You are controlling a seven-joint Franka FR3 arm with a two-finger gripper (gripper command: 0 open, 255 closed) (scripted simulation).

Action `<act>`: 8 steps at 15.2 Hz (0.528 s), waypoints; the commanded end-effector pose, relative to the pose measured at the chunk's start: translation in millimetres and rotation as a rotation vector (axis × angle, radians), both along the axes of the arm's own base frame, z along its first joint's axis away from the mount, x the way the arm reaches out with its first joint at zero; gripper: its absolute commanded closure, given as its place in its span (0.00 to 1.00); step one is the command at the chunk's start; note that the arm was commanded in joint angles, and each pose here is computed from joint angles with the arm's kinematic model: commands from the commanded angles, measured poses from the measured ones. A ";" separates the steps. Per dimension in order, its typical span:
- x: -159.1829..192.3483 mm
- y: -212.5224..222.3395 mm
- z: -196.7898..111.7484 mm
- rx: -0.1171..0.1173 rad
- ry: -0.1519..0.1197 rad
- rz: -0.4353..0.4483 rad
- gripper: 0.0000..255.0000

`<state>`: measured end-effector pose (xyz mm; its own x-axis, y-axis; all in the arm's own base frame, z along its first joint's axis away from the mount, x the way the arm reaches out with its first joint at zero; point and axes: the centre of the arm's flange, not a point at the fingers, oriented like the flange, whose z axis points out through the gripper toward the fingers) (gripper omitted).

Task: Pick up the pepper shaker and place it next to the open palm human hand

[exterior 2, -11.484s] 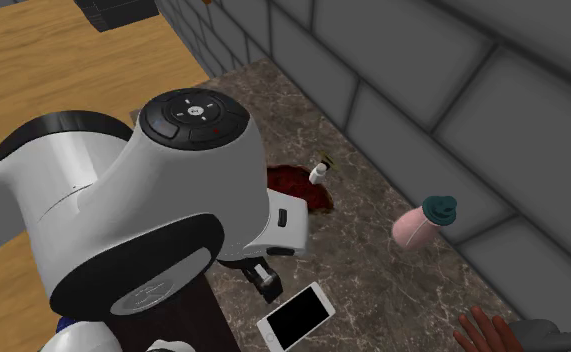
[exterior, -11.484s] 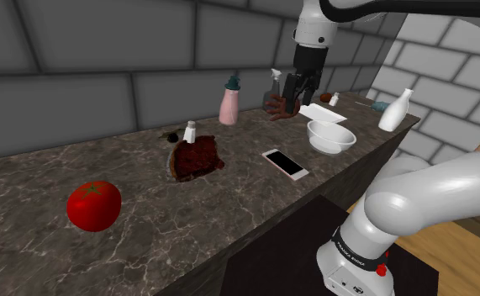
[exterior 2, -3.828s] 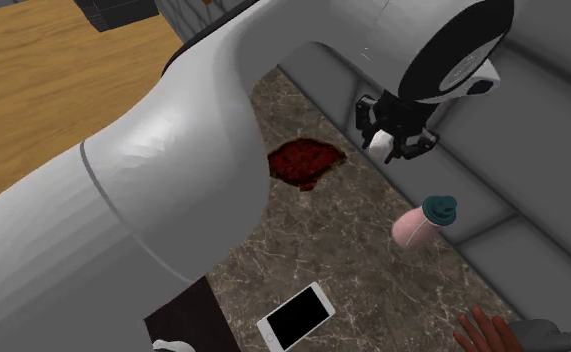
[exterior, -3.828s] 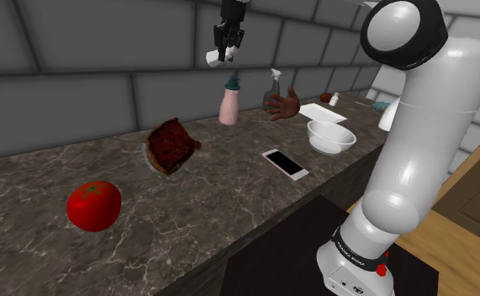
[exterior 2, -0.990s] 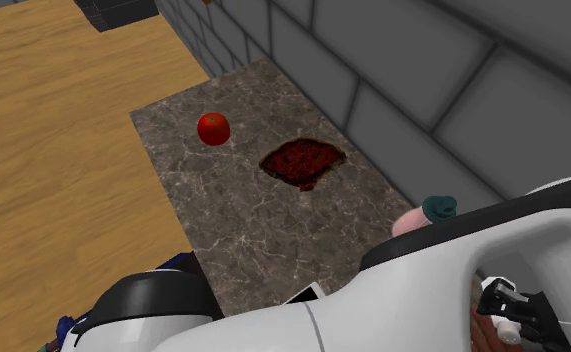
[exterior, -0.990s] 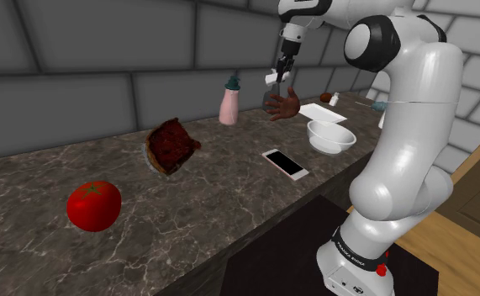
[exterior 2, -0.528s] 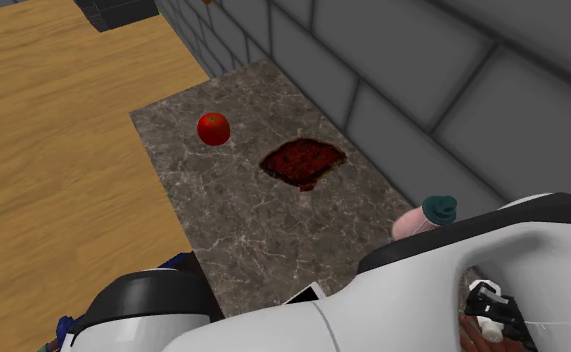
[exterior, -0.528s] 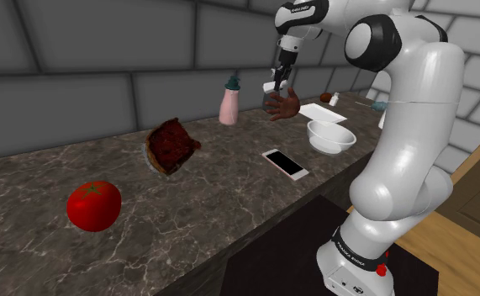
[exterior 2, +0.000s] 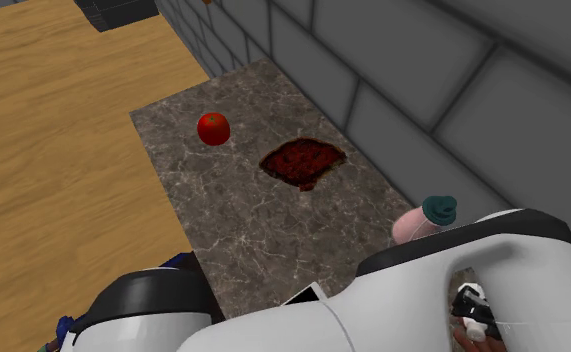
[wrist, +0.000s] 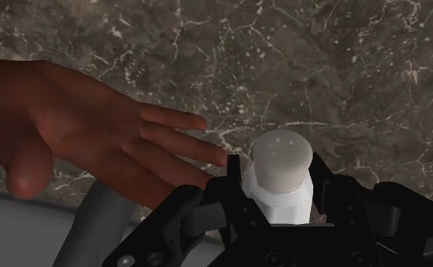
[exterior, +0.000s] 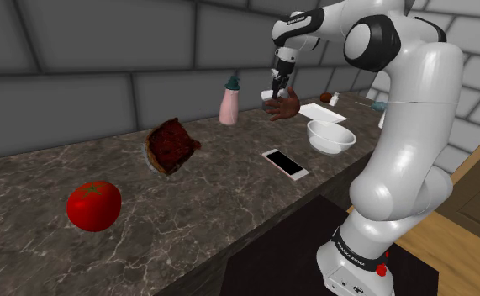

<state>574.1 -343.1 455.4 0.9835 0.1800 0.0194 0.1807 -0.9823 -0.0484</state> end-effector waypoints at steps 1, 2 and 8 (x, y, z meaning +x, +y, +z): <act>0.4 0.1 -10.7 0.000 -0.001 0.000 1.00; 0.4 0.1 -16.0 0.000 -0.001 0.000 1.00; 0.4 0.1 -47.7 0.000 -0.001 0.000 1.00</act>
<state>575.5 -344.0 414.3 0.9834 0.1803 0.0194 0.1810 -0.9823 -0.0484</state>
